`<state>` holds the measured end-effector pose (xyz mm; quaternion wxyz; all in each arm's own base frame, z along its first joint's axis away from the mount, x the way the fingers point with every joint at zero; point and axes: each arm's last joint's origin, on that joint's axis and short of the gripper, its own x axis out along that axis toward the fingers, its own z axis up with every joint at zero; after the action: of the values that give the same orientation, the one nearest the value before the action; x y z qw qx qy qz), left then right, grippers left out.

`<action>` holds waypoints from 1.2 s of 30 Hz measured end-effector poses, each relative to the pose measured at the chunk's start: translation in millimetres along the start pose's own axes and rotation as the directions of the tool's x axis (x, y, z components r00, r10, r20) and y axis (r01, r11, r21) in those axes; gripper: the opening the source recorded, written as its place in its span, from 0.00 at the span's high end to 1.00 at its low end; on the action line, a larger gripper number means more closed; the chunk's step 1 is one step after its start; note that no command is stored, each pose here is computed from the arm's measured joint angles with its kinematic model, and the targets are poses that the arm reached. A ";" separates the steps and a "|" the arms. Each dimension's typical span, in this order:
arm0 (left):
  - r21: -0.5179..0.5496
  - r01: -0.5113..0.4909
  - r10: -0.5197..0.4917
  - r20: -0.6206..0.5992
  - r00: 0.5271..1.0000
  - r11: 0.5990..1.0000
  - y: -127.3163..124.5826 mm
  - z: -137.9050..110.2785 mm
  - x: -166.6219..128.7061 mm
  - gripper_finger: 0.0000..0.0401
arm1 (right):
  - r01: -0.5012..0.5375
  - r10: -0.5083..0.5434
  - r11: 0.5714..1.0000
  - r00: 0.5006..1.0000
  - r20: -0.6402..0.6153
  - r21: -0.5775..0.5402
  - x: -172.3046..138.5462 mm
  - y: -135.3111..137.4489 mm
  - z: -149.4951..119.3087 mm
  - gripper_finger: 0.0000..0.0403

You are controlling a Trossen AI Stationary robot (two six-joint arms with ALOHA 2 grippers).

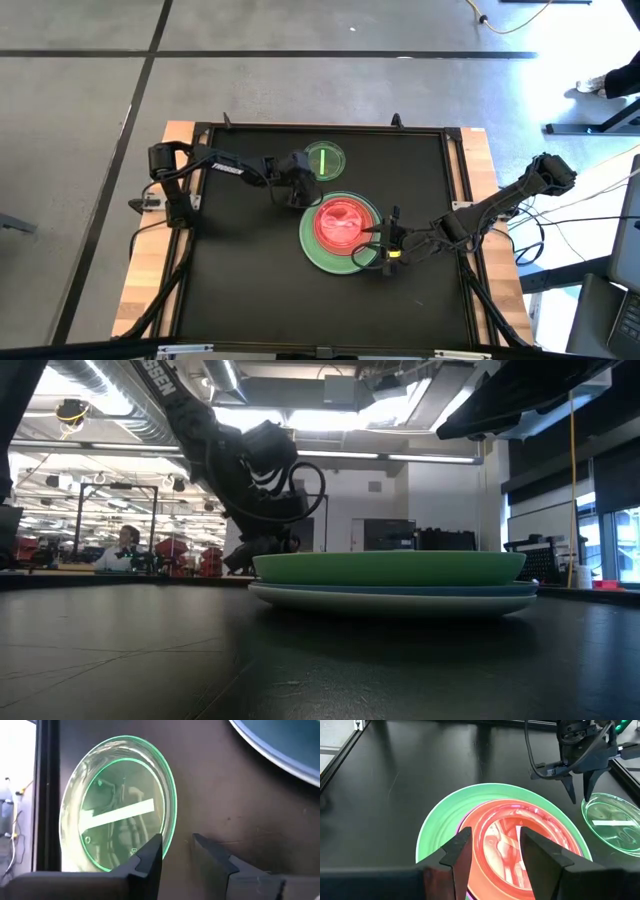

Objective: Stack plastic plates
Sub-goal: Stack the transparent green plate on the transparent pink plate

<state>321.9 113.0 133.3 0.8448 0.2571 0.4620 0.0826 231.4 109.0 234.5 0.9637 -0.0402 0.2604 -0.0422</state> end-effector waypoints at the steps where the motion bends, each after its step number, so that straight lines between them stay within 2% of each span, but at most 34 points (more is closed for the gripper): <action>1: 0.000 0.007 -0.007 0.003 1.000 1.000 1.3 -1.2 0.5 0.75 | 0.000 0.000 1.000 1.000 0.000 0.000 0.0 0.0 0.0 0.61; 14: -0.063 0.020 -0.018 0.023 1.000 0.998 21.8 -18.4 8.8 0.75 | 0.000 0.000 1.000 1.000 -0.001 -0.005 0.0 0.0 0.0 0.61; 18: -0.068 0.027 -0.027 0.003 1.000 0.997 18.8 -24.7 20.4 0.75 | 0.001 -0.001 1.000 1.000 -0.003 -0.008 0.0 -0.1 -0.3 0.61; 22: -0.075 -0.026 0.026 -0.001 1.000 0.997 18.0 -23.8 27.3 0.75 | 0.002 -0.002 1.000 1.000 -0.008 -0.011 0.0 -0.2 -0.8 0.61; 25: -0.074 -0.020 0.021 0.007 1.000 0.997 17.5 -23.4 27.8 0.77 | 0.003 -0.003 1.000 1.000 -0.010 -0.020 0.0 -0.2 -1.0 0.61; 29: -0.072 0.001 -0.001 0.006 1.000 0.997 16.1 -24.2 28.0 0.83 | 0.003 -0.003 1.000 1.000 -0.012 -0.021 0.0 -0.3 -1.2 0.61; 36: -0.065 0.016 -0.016 0.002 1.000 0.998 12.8 -23.3 27.8 0.99 | 0.003 -0.003 1.000 1.000 -0.012 -0.021 0.0 -0.3 -1.2 0.61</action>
<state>319.5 142.8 109.1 0.8536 0.2259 0.4606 0.0905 230.8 108.7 233.4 0.9616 -0.0504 0.2665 -0.0412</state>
